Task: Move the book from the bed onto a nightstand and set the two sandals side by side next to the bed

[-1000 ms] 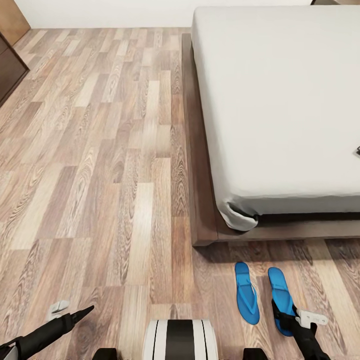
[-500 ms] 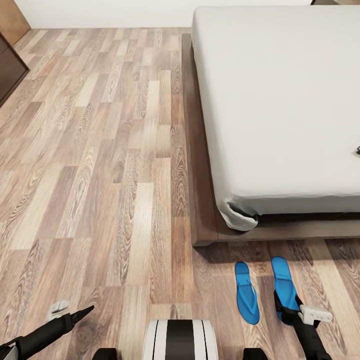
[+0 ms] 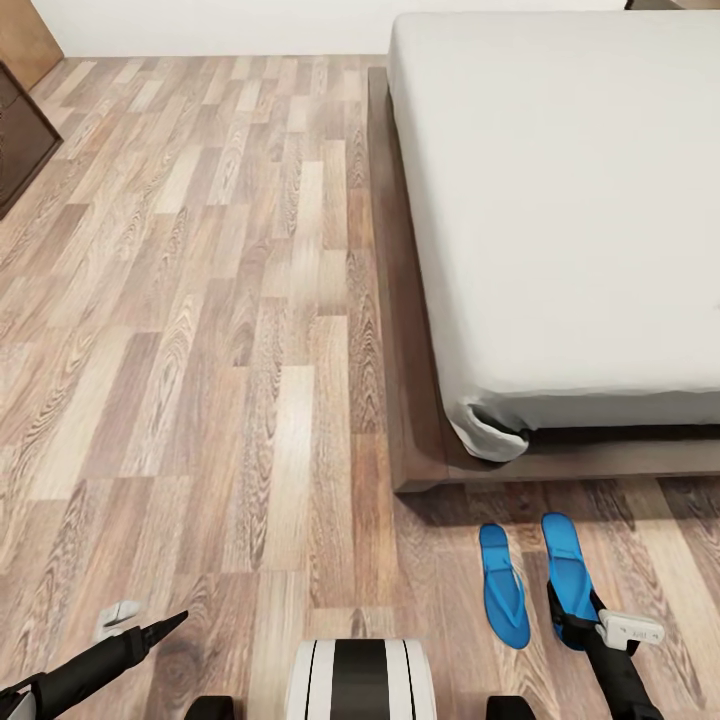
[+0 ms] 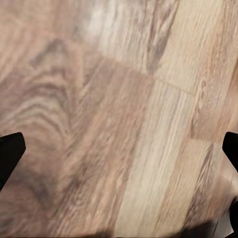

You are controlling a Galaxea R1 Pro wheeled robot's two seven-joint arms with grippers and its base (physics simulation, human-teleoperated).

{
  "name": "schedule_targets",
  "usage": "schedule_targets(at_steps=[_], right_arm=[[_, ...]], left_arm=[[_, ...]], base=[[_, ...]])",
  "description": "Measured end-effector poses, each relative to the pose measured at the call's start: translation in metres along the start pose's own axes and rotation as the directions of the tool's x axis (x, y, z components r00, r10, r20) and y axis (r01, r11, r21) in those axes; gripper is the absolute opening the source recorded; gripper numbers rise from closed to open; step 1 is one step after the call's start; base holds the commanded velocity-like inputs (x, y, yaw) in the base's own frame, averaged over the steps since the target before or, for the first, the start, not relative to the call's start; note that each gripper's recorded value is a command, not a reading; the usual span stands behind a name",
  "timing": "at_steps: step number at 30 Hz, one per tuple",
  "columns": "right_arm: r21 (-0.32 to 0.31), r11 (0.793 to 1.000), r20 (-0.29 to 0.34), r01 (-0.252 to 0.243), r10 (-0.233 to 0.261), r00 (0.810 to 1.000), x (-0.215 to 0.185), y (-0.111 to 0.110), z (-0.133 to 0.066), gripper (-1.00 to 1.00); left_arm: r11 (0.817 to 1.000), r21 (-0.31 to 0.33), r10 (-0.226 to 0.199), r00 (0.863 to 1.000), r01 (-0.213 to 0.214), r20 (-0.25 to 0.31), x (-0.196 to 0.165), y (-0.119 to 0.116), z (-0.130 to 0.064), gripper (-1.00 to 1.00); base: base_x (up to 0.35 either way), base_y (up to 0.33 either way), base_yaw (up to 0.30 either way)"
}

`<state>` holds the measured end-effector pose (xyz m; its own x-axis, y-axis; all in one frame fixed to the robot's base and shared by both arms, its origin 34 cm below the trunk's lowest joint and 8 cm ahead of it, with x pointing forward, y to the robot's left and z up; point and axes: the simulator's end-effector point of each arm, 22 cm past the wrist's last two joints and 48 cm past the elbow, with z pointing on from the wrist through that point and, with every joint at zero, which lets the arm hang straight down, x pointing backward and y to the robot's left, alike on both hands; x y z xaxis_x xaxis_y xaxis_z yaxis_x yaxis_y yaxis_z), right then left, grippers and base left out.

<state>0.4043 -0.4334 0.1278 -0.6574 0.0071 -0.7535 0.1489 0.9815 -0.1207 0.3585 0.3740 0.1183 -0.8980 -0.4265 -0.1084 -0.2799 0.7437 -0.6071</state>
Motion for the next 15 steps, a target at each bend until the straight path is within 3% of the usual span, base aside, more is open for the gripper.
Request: schedule_targets(at_steps=[15], right_arm=[[0.000, 1.000, -0.033, 0.007, -0.007, 0.999, 0.017, 0.000, -0.002, -1.00]], left_arm=[[1.000, -0.013, -0.018, 1.000, 0.017, -0.025, 0.012, 0.009, 0.003, 1.00]], base=[[0.000, 0.005, 0.000]])
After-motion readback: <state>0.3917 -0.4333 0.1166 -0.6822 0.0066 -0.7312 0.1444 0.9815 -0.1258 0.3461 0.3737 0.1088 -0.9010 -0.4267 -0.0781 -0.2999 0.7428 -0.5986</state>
